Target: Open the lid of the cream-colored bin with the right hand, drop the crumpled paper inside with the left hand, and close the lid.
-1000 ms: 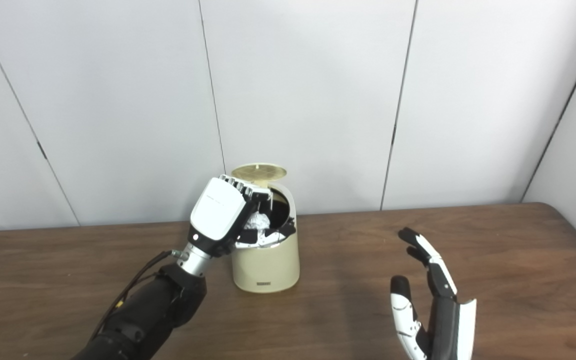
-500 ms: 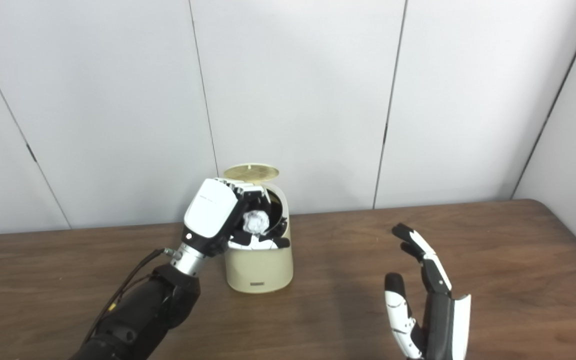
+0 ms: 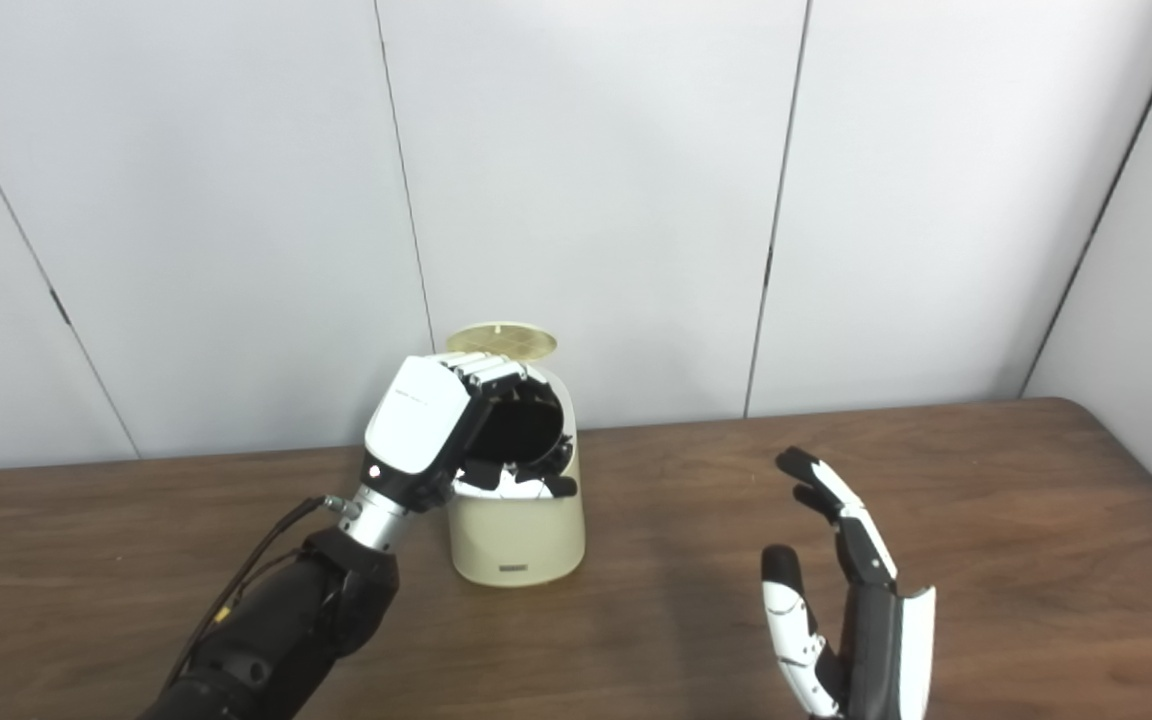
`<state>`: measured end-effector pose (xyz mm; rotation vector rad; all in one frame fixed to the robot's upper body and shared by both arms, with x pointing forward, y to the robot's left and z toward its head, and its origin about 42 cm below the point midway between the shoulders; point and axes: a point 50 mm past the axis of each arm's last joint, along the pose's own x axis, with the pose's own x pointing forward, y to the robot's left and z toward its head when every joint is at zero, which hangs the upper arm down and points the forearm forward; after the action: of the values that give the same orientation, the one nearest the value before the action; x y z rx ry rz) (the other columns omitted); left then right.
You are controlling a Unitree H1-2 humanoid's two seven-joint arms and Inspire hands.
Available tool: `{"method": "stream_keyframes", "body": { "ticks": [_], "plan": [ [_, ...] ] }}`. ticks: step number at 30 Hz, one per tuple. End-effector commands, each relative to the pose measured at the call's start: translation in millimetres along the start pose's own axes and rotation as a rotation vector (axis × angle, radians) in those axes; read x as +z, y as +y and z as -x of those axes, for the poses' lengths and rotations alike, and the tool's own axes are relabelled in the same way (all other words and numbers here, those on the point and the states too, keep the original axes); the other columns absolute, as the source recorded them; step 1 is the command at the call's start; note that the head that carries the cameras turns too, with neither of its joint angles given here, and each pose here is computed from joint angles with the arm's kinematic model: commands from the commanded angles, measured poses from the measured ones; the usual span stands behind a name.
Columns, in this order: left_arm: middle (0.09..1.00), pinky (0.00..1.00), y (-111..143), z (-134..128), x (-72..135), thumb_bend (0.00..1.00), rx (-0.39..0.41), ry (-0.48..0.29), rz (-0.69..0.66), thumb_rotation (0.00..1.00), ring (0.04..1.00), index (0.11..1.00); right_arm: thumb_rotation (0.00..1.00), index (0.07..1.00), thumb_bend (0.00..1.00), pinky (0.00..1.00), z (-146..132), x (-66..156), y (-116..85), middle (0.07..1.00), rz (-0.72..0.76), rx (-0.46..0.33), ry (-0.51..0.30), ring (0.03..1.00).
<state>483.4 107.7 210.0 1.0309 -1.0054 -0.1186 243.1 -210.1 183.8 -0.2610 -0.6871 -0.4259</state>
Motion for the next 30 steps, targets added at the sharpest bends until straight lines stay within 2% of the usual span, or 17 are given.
{"method": "stream_keyframes", "body": {
  "ticks": [1,3,5,8,12,14,17,26,30],
  "plan": [
    [0.57,0.46,18.1,-21.4,-3.5,1.0,0.056,-0.026,-0.019,0.43,0.54,0.58,0.77,0.738,0.18,0.75,-6.3,11.1,0.4,0.795,-0.022,-0.016,-0.05,0.813],
    [0.559,0.44,18.7,-20.7,-3.7,1.0,0.062,-0.028,-0.016,0.42,0.525,0.572,0.76,0.739,0.17,0.75,-6.3,11.4,0.6,0.796,-0.024,-0.014,-0.049,0.815],
    [0.514,0.4,19.7,-19.4,-3.7,1.0,0.075,-0.035,-0.017,0.41,0.471,0.538,0.76,0.737,0.17,0.74,-6.5,11.5,1.0,0.795,-0.02,-0.013,-0.048,0.813],
    [0.419,0.33,21.0,-15.1,-3.3,0.93,0.088,-0.039,-0.008,0.38,0.37,0.435,0.77,0.735,0.17,0.75,-6.4,11.3,1.5,0.795,-0.025,-0.012,-0.043,0.815],
    [0.3,0.24,23.7,-5.9,-4.2,0.8,0.125,-0.05,0.002,0.21,0.254,0.303,0.78,0.734,0.17,0.74,-6.9,9.9,1.6,0.793,-0.025,-0.013,-0.048,0.809],
    [0.272,0.2,25.2,-2.4,-5.6,0.77,0.141,-0.049,0.005,0.16,0.222,0.279,0.78,0.734,0.17,0.75,-7.4,9.3,1.4,0.793,-0.028,-0.013,-0.045,0.81],
    [0.252,0.17,29.6,3.0,-6.6,0.74,0.168,-0.04,0.022,0.14,0.199,0.265,0.78,0.734,0.17,0.75,-7.7,8.8,0.6,0.792,-0.022,-0.013,-0.049,0.81],
    [0.242,0.14,49.9,19.3,0.6,0.74,0.291,-0.015,0.091,0.13,0.185,0.26,0.75,0.733,0.15,0.74,-8.1,8.8,0.0,0.792,-0.024,-0.006,-0.049,0.807],
    [0.255,0.13,71.7,33.0,7.9,0.7,0.406,0.003,0.131,0.12,0.181,0.278,0.74,0.736,0.13,0.74,-9.0,8.8,0.4,0.794,-0.028,-0.007,-0.045,0.811]
  ]
}}
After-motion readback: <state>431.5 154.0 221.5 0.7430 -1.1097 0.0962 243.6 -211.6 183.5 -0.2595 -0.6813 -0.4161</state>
